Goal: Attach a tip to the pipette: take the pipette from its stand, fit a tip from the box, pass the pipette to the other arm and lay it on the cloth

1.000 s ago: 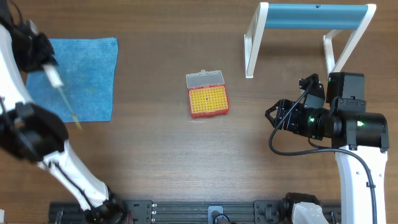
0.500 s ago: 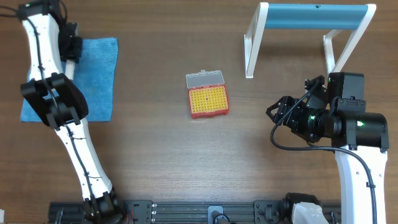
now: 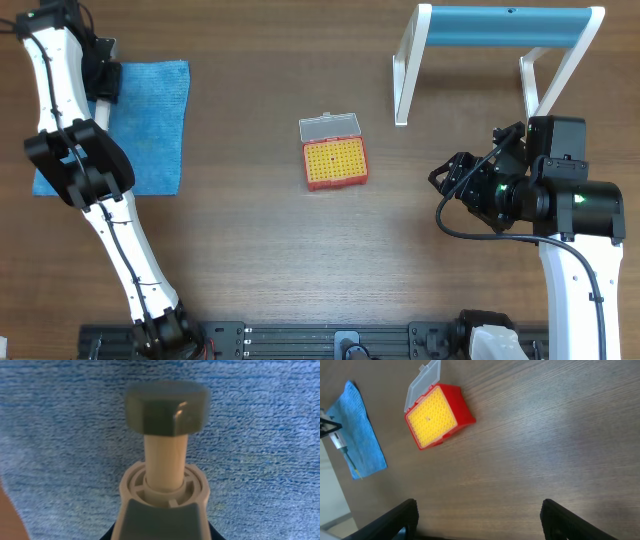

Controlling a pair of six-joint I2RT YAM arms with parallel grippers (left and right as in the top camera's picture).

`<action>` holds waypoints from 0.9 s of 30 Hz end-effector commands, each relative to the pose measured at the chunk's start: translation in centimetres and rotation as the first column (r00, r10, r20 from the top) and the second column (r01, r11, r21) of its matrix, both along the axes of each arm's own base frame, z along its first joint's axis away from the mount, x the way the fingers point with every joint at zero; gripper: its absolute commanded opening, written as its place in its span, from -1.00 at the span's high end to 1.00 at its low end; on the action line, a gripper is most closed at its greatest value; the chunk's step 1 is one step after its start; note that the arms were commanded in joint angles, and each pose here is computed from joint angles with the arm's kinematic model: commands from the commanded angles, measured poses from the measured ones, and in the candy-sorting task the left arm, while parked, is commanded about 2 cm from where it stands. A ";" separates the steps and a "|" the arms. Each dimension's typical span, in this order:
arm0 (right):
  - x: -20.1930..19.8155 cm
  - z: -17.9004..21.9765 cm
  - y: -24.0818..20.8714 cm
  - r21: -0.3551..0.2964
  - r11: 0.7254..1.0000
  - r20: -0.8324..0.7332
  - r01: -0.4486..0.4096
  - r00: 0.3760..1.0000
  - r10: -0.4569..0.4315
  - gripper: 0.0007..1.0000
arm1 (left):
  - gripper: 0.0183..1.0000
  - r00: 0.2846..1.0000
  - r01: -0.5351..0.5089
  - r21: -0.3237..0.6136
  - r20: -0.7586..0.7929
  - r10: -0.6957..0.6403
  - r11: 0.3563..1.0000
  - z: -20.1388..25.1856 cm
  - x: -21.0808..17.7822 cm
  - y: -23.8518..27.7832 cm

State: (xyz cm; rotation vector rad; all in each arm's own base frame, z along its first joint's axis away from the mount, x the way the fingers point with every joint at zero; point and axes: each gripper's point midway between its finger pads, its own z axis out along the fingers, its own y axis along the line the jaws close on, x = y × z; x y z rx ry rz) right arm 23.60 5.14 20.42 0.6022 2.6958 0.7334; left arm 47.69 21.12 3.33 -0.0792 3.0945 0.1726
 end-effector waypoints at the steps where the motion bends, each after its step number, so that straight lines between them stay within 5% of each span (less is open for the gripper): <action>1: 0.5 0.4 -0.3 -0.005 1.000 0.015 0.027 1.000 -0.027 -0.60 | 0.98 1.000 0.012 -0.053 -0.001 -0.013 0.999 -1.7 0.4 -0.7; 19: 1.3 0.7 -0.4 -0.002 0.999 0.045 0.040 0.998 -0.040 -0.60 | 0.98 1.000 -0.008 -0.095 -0.025 0.006 0.995 -4.0 0.2 -1.1; 20: 1.3 0.7 -0.4 -0.001 0.999 0.045 0.040 0.998 -0.040 -0.60 | 0.43 1.000 -0.024 -0.093 -0.020 0.022 0.995 -4.0 0.3 -1.0; 21: 1.3 0.7 -0.4 0.000 0.999 0.044 0.043 0.998 -0.043 -0.61 | -0.80 0.999 -0.039 -0.090 -0.015 0.037 0.995 -4.0 0.4 -0.9; 27: 1.3 0.7 -0.3 0.000 0.999 0.044 0.043 0.998 -0.043 -0.60 | -0.81 0.994 -0.051 -0.077 -0.105 0.043 0.996 -2.1 -2.0 -1.2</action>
